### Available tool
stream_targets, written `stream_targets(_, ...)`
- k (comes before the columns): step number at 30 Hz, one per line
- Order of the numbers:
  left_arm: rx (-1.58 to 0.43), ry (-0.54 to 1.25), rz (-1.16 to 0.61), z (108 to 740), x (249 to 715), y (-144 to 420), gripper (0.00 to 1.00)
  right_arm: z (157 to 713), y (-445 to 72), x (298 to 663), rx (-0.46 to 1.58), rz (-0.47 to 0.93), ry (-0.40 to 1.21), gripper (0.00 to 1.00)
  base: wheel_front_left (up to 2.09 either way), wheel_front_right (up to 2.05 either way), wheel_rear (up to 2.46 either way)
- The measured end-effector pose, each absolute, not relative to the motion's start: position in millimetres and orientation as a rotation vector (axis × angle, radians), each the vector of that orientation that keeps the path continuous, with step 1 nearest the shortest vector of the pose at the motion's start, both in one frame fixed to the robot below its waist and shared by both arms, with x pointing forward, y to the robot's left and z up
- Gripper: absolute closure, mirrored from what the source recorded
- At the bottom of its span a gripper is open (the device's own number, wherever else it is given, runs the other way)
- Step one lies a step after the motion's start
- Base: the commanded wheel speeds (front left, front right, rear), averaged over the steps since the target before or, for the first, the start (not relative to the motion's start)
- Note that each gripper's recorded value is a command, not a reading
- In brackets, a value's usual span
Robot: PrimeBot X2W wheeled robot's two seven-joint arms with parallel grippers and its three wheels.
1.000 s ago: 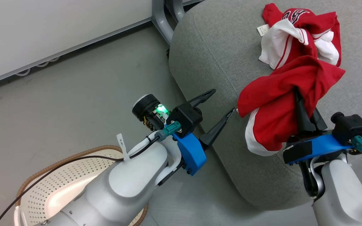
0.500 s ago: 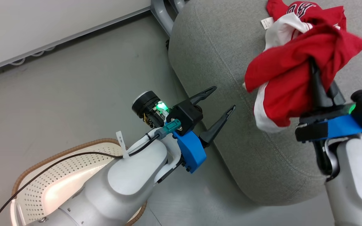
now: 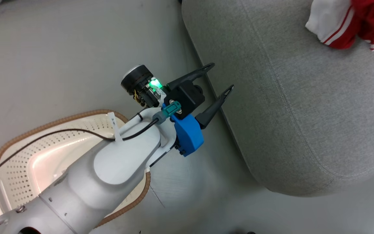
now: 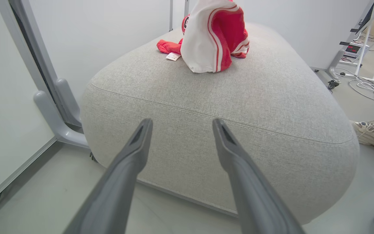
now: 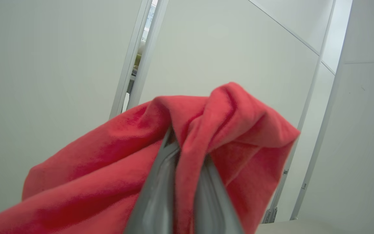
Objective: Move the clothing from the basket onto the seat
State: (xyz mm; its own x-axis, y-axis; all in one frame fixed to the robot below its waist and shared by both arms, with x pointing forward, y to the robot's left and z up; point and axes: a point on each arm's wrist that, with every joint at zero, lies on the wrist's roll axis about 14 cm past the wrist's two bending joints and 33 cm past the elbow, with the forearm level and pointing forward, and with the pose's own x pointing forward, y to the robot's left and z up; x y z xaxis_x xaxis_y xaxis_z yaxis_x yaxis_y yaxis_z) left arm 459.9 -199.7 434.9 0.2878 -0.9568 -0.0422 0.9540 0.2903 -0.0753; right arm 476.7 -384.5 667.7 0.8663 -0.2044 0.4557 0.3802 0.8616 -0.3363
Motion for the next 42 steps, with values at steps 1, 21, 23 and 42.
stream_targets(1, -0.035, 0.091, -1.276, 429, 463, -198, 0.00, 670, -392, 479, -0.447, -0.335, -0.426, 1.00, 0.00, 0.00, 0.00)
stream_targets(21, -0.075, 0.230, -1.248, 329, 489, -179, 0.00, 518, -480, 513, -0.427, -0.548, -0.046, 1.00, 0.00, 0.00, 0.00)
stream_targets(23, -0.073, 0.233, -1.246, 326, 489, -177, 0.00, 504, -484, 509, -0.416, -0.560, -0.007, 1.00, 0.00, 0.00, 0.00)
stream_targets(42, -0.058, 0.190, -1.212, 355, 492, -170, 0.00, 498, -481, 469, -0.375, -0.588, 0.034, 0.00, 0.00, 0.00, 0.00)
